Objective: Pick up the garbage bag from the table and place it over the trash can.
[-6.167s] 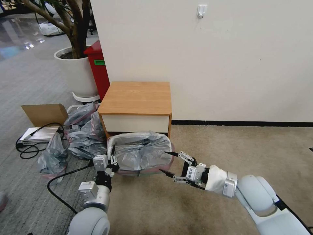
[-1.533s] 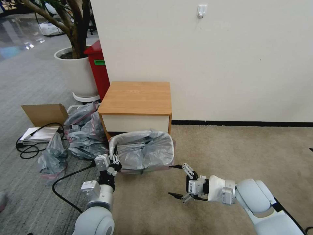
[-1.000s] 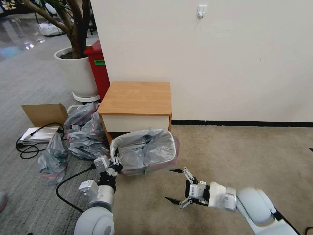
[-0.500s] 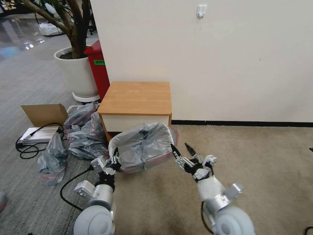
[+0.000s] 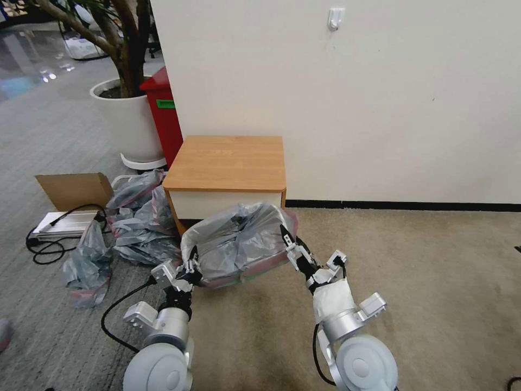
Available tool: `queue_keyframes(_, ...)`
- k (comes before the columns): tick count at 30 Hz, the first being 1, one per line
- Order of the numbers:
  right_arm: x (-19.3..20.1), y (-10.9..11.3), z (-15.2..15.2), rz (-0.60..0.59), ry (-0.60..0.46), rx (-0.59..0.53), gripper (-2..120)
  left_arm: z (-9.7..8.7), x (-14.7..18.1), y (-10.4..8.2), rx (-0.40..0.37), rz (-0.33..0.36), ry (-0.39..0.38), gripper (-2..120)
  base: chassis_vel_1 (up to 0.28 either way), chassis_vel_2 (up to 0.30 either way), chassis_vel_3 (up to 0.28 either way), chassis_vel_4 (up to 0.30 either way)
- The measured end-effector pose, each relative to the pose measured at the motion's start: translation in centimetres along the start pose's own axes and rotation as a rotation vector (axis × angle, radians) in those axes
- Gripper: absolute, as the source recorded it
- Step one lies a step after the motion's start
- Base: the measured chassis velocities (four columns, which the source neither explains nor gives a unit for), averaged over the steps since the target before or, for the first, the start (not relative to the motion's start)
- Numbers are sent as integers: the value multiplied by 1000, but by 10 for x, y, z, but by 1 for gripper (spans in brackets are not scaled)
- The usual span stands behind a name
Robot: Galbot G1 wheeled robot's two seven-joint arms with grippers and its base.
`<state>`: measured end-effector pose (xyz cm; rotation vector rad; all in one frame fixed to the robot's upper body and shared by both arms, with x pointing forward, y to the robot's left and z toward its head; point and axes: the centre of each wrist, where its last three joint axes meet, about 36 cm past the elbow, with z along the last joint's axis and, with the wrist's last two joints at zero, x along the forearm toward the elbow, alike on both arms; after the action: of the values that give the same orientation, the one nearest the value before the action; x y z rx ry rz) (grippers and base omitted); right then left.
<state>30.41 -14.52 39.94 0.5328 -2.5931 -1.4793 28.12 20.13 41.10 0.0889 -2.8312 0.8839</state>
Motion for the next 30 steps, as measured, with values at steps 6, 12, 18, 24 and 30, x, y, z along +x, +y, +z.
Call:
queue_keyframes(6,-9,-9,3,24,-31,-25,86,-1,1,-2,8,8,-4,5,0,0,0,0)
queue_keyframes(12,-14,-10,0,24,-60,-35,84,-2,1,-2,9,8,-7,5,0,0,0,0)
queue_keyframes(18,-15,-13,1,31,-62,-31,80,-3,3,-4,16,11,-11,5,0,0,0,0)
queue_keyframes(24,-17,-16,1,34,-64,-19,59,-7,5,-8,23,22,-20,5,0,0,0,0)
queue_keyframes(30,-19,-18,2,35,-69,-13,36,-9,7,-9,28,26,-23,5,0,0,0,0)
